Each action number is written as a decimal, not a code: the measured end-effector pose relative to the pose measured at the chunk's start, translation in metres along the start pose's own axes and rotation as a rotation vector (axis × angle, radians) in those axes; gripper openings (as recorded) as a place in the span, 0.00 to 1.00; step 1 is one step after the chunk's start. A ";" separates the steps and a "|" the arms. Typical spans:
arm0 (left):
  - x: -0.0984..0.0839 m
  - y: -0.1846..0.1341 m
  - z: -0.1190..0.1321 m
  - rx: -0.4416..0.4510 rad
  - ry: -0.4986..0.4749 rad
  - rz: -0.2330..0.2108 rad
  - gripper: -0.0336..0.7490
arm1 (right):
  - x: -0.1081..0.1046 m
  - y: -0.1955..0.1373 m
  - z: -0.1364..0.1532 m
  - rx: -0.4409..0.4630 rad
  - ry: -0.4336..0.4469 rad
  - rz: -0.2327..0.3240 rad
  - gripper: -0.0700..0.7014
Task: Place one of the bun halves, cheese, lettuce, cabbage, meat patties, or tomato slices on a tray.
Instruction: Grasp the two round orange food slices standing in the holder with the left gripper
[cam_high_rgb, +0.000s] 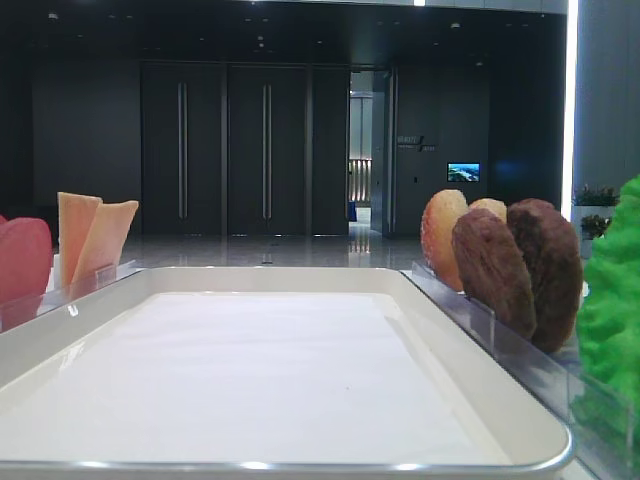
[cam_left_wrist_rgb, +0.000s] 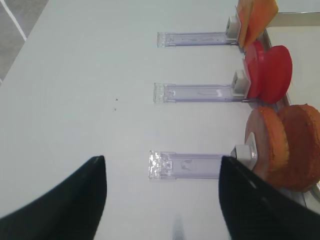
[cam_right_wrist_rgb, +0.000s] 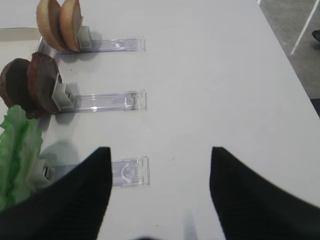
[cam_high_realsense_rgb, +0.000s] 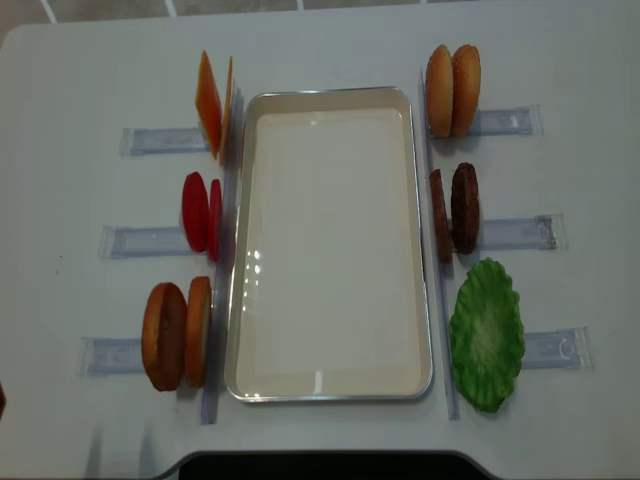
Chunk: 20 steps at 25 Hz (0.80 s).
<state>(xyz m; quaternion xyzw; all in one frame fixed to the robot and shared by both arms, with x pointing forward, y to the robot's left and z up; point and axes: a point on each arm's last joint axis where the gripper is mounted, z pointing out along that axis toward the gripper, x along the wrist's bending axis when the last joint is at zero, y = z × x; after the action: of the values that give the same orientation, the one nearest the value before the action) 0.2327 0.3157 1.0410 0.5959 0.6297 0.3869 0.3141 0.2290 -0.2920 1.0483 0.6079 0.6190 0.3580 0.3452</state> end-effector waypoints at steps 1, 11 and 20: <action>0.000 0.000 0.000 0.000 0.000 0.000 0.73 | 0.000 0.000 0.000 0.000 0.000 0.000 0.63; 0.000 0.000 0.000 0.000 0.000 0.000 0.73 | 0.000 0.000 0.000 0.000 0.000 0.000 0.63; 0.000 0.000 0.000 0.000 0.000 0.000 0.73 | 0.000 0.000 0.000 0.000 0.000 0.000 0.63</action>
<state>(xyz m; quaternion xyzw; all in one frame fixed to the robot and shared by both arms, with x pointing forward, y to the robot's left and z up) 0.2327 0.3157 1.0410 0.5959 0.6297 0.3869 0.3141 0.2290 -0.2920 1.0483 0.6079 0.6190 0.3580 0.3452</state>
